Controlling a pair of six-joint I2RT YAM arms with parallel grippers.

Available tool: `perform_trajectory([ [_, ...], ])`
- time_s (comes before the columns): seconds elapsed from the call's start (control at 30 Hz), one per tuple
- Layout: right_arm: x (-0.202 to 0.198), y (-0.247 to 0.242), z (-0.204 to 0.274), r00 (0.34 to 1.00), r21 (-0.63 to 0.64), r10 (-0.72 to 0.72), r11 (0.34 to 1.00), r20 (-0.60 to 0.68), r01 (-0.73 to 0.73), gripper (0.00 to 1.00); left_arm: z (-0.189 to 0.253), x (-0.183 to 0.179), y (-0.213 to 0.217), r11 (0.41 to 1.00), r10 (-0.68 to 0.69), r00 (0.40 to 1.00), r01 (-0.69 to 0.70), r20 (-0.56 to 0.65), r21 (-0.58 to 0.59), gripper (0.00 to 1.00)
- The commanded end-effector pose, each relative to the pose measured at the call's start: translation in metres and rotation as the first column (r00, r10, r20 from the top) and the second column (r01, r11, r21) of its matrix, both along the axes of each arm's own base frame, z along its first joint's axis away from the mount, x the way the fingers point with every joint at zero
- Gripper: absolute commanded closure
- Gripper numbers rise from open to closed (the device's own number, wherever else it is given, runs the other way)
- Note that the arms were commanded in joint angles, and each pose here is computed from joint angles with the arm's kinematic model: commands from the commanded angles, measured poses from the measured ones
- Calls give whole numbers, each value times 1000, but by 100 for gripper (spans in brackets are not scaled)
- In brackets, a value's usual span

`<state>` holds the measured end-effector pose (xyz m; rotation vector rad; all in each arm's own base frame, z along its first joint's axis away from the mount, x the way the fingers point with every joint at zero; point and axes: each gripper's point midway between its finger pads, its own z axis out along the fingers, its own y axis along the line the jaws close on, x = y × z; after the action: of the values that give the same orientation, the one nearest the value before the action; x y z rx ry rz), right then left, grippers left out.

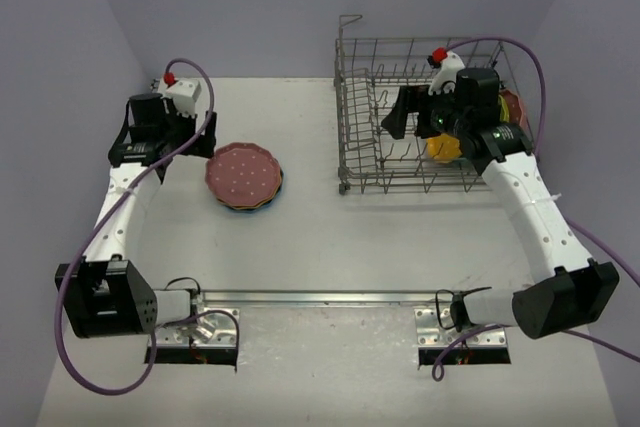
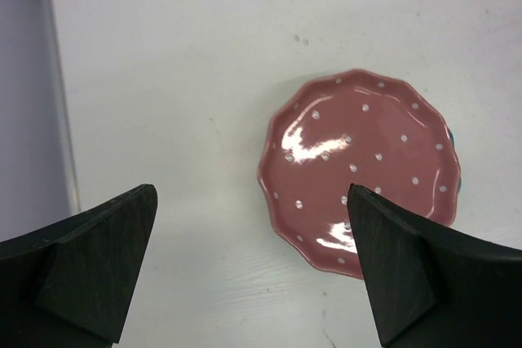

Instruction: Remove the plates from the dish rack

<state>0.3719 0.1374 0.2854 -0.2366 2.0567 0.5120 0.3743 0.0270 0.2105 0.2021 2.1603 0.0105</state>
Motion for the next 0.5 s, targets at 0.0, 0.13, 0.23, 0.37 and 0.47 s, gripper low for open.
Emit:
perform_trajectory([
  [0.0, 1, -51, -23, 989, -180, -141, 973, 44, 147, 1, 44, 2, 10, 998, 39, 986, -46, 165, 39, 0],
  [0.13, -15, -74, -36, 980, -195, -193, 960, 49, 199, 1, 70, -10, 4, 999, 45, 961, -48, 274, 4, 0],
  [0.23, -23, -98, -42, 965, -166, -257, 950, 61, 264, 1, 80, -17, -3, 999, 31, 949, -28, 313, -15, 0],
  [0.37, -31, -118, -40, 943, -156, -317, 931, 106, 330, 1, 72, -19, -9, 1000, 17, 960, -10, 278, -25, 0],
  [0.47, -37, -126, -33, 929, -151, -340, 920, 146, 361, 1, 66, -21, -18, 1000, -6, 964, 14, 264, -27, 0],
])
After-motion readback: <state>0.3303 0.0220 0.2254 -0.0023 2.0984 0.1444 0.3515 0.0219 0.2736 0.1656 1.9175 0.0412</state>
